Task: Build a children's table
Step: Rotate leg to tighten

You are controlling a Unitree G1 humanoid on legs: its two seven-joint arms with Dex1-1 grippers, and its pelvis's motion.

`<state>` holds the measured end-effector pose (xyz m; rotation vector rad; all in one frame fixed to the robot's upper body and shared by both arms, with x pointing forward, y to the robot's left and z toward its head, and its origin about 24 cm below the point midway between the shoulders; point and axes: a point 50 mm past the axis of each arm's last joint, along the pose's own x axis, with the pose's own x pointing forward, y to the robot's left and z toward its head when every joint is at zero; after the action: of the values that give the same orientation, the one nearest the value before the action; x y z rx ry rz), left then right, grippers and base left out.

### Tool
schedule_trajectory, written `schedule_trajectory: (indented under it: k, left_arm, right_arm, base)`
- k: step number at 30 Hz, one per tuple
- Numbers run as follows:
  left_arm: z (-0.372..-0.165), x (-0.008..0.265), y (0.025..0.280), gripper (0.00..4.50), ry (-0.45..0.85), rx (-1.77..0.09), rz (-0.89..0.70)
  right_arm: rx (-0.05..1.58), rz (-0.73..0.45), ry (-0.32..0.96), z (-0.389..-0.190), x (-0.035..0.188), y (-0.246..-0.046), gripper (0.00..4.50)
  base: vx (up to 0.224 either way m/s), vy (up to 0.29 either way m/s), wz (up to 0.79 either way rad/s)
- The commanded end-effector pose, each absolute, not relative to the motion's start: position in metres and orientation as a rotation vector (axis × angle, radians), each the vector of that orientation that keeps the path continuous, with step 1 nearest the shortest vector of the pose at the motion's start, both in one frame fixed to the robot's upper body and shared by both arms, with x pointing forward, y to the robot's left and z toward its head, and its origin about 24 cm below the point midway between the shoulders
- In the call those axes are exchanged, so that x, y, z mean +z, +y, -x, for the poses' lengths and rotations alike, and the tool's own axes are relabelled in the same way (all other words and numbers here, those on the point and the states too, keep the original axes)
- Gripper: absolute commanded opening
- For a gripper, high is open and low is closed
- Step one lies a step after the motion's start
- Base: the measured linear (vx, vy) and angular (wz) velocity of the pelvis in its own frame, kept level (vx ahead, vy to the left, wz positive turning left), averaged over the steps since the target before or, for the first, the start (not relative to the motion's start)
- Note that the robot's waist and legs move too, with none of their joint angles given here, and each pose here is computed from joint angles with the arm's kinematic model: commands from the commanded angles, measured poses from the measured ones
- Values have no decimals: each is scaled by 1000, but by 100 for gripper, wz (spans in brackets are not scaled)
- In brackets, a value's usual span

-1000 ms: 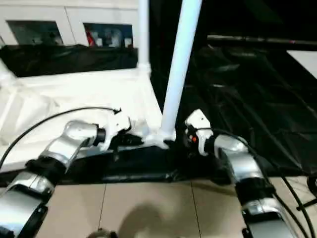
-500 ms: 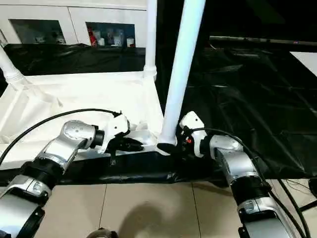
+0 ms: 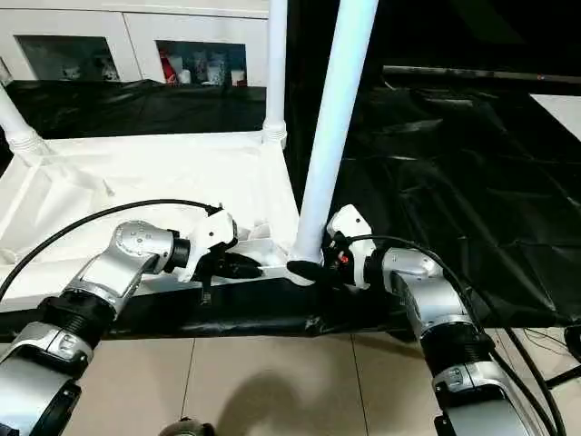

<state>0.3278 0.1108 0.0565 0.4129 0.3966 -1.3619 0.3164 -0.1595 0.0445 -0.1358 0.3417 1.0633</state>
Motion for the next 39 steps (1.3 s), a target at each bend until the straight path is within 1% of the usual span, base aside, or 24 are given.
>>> schedule_trajectory:
  k: [1,2,3,4,5,6,7,8,10,12,14,16,20,21,23,25,27,29,31,34,35,36,37,39]
  left_arm:
    - [-324,55,104,0,387,-1395,-398]
    - [-324,55,104,0,387,-1391,-398]
    - [-330,53,102,0,387,-1315,-396]
    - [-330,53,102,0,387,-1315,-396]
    - [-335,53,101,0,385,-1249,-390]
    - [-336,53,100,0,385,-1238,-388]
    - [-340,52,98,0,384,-1188,-381]
    - [-346,52,94,0,389,-1119,-379]
    - [-352,52,88,0,393,-1034,-369]
    - [-361,52,77,0,399,-888,-337]
    - [-363,53,73,0,402,-853,-327]
    - [-364,52,65,0,400,-812,-328]
    - [-364,52,61,0,392,-825,-345]
    - [-363,52,60,0,379,-843,-356]
    - [-363,52,60,0,374,-849,-361]
    - [-362,51,62,0,365,-867,-370]
    - [-361,51,65,0,361,-892,-379]
    - [-361,50,67,0,366,-902,-379]
    - [-361,50,70,0,353,-920,-390]
    - [-360,50,77,0,351,-938,-395]
    - [-360,51,78,0,348,-948,-397]
    - [-359,50,81,0,347,-973,-395]
    - [-359,50,81,0,347,-973,-395]
    - [-356,51,83,0,331,-1037,-400]
  right_arm:
    - [1050,108,348,-318,43,-159,277]
    - [1041,105,348,-319,43,-159,277]
    - [908,78,350,-326,38,-161,277]
    - [908,78,350,-326,38,-161,276]
    - [797,59,357,-331,34,-163,276]
    - [778,55,359,-332,33,-163,276]
    - [690,36,370,-335,29,-163,276]
    - [567,-3,386,-340,23,-162,276]
    - [438,-47,400,-344,19,-159,276]
    - [298,-84,403,-350,17,-148,275]
    - [267,-86,403,-352,17,-143,275]
    - [233,-40,404,-357,19,-131,275]
    - [240,-23,397,-359,21,-121,275]
    - [254,-33,389,-360,22,-118,310]
    - [256,-39,384,-360,22,-117,345]
    - [259,-66,353,-363,27,-116,348]
    - [265,-67,321,-365,32,-118,376]
    - [290,-57,297,-367,36,-122,385]
    - [338,-48,271,-368,41,-128,394]
    - [484,17,260,-362,44,-140,418]
    - [526,38,258,-359,44,-143,435]
    - [619,72,276,-352,43,-151,435]
    - [619,72,276,-352,43,-151,435]
    - [743,101,302,-341,44,-162,443]
  base:
    - [0,0,0]
    - [0,0,0]
    - [0,0,0]
    - [0,0,0]
    - [0,0,0]
    - [0,0,0]
    - [0,0,0]
    - [0,0,0]
    - [0,0,0]
    - [0,0,0]
    - [0,0,0]
    - [0,0,0]
    - [0,0,0]
    - [0,0,0]
    - [0,0,0]
    - [0,0,0]
    - [0,0,0]
    - [0,0,0]
    - [0,0,0]
    - [0,0,0]
    - [0,0,0]
    - [0,0,0]
    - [0,0,0]
    - [0,0,0]
